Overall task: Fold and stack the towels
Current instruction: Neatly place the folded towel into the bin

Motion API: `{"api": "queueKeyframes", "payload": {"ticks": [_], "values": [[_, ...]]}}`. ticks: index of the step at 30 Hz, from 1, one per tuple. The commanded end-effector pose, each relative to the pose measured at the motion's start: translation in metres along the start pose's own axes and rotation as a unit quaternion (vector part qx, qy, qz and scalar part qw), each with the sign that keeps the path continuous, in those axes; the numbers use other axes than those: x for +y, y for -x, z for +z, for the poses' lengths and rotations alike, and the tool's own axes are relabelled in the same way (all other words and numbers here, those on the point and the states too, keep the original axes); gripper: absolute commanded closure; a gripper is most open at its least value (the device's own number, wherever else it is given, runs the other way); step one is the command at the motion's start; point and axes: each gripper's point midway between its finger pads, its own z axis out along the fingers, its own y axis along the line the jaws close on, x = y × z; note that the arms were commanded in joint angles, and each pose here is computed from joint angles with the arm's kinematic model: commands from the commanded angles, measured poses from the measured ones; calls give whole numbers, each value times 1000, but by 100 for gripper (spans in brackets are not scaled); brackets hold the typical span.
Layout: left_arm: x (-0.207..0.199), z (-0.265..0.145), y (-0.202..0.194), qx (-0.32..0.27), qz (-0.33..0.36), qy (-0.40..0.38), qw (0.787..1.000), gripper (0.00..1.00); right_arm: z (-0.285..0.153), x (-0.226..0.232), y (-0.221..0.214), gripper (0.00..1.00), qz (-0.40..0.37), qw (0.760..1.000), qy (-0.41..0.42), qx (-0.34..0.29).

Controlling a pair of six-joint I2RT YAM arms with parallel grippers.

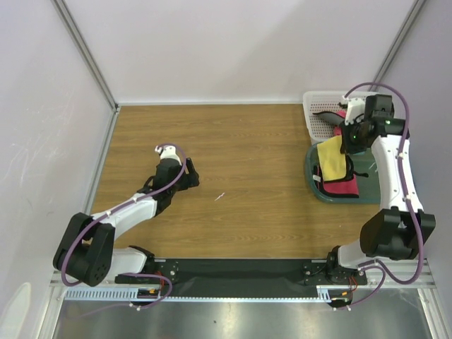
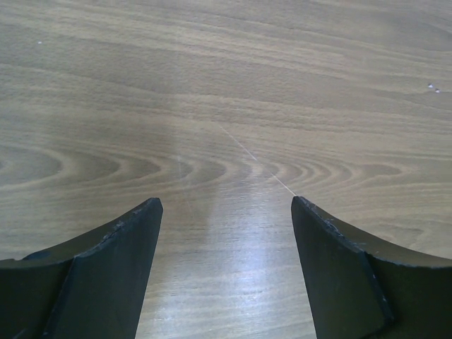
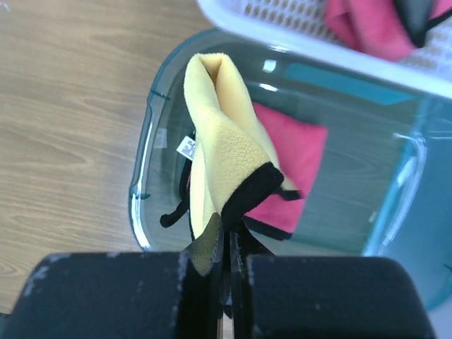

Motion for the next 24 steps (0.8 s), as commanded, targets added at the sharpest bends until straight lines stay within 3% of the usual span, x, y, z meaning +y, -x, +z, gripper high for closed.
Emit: {"api": "queueKeyframes", "payload": {"ticks": [1,12,24], "values": [[-14,2,22,-24,-12,-24,999,20,-51,-2,20,100,17,998,-34,-44],[-14,1,19,-21,-15,-26,999,19,-80,-10,5,100,32,993,-95,-55],[-12,3,17,-18,-14,-20,1000,19,-19,-16,-4,100,42,997,-68,-10]]}}
